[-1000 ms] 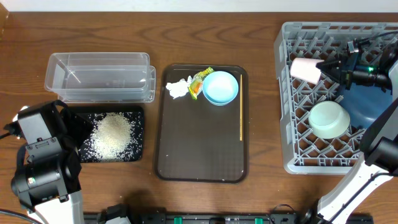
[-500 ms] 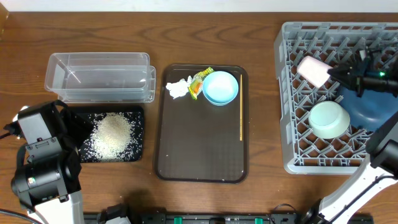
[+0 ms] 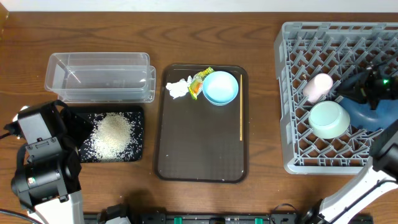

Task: Sort waste into correct bins and load items into the dishwasher rack
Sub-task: 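Lower the pink cup into the rack and open the right gripper, then reach the right gripper to the light blue bowl rim and grasp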

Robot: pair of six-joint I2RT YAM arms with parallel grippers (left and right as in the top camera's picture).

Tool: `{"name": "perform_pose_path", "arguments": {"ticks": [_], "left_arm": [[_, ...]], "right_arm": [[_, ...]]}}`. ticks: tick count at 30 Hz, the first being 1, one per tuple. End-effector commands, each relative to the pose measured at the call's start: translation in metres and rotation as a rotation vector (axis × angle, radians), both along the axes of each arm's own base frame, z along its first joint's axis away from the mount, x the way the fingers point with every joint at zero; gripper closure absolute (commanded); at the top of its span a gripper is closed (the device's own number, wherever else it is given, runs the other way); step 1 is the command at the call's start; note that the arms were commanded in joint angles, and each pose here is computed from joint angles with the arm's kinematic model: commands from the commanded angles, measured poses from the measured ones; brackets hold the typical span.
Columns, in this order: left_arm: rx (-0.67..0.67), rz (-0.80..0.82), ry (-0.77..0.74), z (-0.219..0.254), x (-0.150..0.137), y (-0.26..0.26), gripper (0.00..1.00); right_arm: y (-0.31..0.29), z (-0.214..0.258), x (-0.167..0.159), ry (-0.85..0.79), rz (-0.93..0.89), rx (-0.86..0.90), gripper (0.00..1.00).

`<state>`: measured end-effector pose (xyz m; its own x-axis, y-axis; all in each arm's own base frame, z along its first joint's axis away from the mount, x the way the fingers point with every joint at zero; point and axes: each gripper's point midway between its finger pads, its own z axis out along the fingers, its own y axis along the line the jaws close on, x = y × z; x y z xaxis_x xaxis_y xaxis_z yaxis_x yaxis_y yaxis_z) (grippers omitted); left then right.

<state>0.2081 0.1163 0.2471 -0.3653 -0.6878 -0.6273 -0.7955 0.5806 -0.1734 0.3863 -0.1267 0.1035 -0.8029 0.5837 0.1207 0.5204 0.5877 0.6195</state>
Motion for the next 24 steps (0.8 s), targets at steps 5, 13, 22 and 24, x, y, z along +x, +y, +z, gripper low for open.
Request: {"name": "perform_pose_path", "arguments": {"ticks": [5,13,22,24], "left_arm": [[0.008,0.012,-0.005,0.003,-0.001,0.003,0.07],[0.008,0.012,-0.004,0.003,-0.001,0.003,0.08],[0.008,0.012,-0.004,0.003,-0.001,0.003,0.07],[0.008,0.012,-0.005,0.003,-0.001,0.003,0.08]], "right_arm": [[-0.001,0.099,-0.012,-0.166,-0.052,-0.229,0.89],[0.115,0.194,-0.007,-0.501,0.21,-0.335,0.19],[0.29,0.186,0.012,-0.673,0.576,-0.483,0.06],[0.321,0.168,0.015,-0.672,0.639,-0.531,0.12]]}}
